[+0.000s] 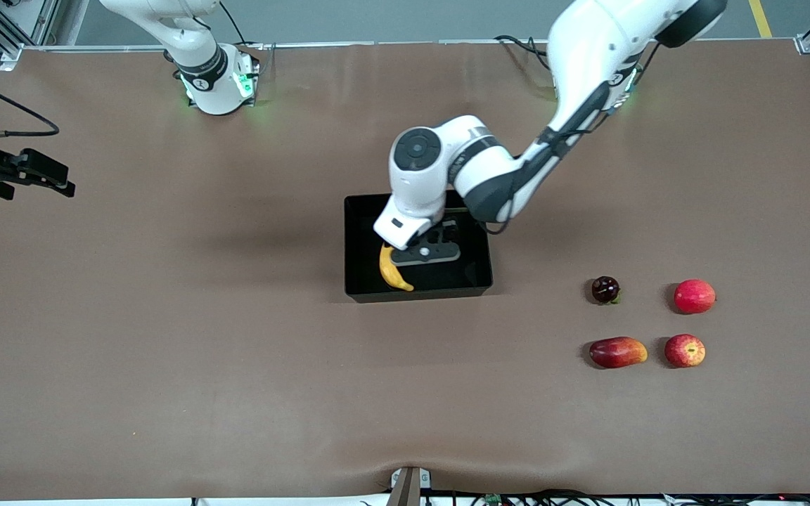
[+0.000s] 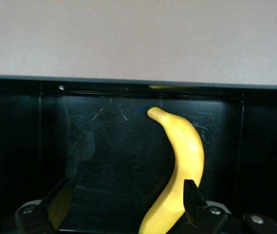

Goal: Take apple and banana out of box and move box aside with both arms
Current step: 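Lower the left gripper into the box and grasp the banana, then lift the banana out of the box toward the other fruits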

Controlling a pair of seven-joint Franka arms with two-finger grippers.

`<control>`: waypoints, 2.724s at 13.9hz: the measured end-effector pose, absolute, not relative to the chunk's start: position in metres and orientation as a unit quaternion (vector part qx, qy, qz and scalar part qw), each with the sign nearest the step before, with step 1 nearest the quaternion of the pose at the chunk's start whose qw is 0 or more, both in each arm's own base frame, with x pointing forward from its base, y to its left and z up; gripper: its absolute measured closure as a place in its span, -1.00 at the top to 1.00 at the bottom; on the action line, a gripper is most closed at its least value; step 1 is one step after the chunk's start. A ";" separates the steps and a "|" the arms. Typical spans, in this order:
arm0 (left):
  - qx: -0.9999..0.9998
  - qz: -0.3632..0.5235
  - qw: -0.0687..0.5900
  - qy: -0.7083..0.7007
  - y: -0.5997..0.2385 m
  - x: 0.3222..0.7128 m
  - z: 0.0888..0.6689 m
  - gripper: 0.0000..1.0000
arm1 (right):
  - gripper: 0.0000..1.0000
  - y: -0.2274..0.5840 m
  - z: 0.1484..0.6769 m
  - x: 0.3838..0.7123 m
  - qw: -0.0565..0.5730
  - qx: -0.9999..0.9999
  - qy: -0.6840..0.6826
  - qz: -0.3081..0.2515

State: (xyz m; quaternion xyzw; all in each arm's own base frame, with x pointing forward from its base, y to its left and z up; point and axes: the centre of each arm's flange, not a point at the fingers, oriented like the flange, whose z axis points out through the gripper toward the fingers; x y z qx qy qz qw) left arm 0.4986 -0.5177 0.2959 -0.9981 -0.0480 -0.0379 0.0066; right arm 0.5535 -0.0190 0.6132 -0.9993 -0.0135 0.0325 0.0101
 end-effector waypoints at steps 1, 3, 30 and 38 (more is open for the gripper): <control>-0.998 -0.043 0.004 -0.047 -0.524 0.497 0.290 1.00 | 1.00 -0.019 0.613 0.554 0.010 -0.999 -0.013 0.032; -0.998 -0.049 -0.012 -0.047 -0.533 0.499 0.279 1.00 | 1.00 -0.019 0.613 0.554 0.010 -0.999 -0.013 0.032; -0.998 -0.060 -0.018 -0.017 -0.566 0.489 0.176 0.00 | 1.00 -0.019 0.613 0.554 0.010 -0.999 -0.013 0.032; -0.997 -0.070 -0.012 0.031 -0.565 0.499 0.195 -0.22 | 1.00 -0.020 0.613 0.554 0.010 -0.999 -0.013 0.032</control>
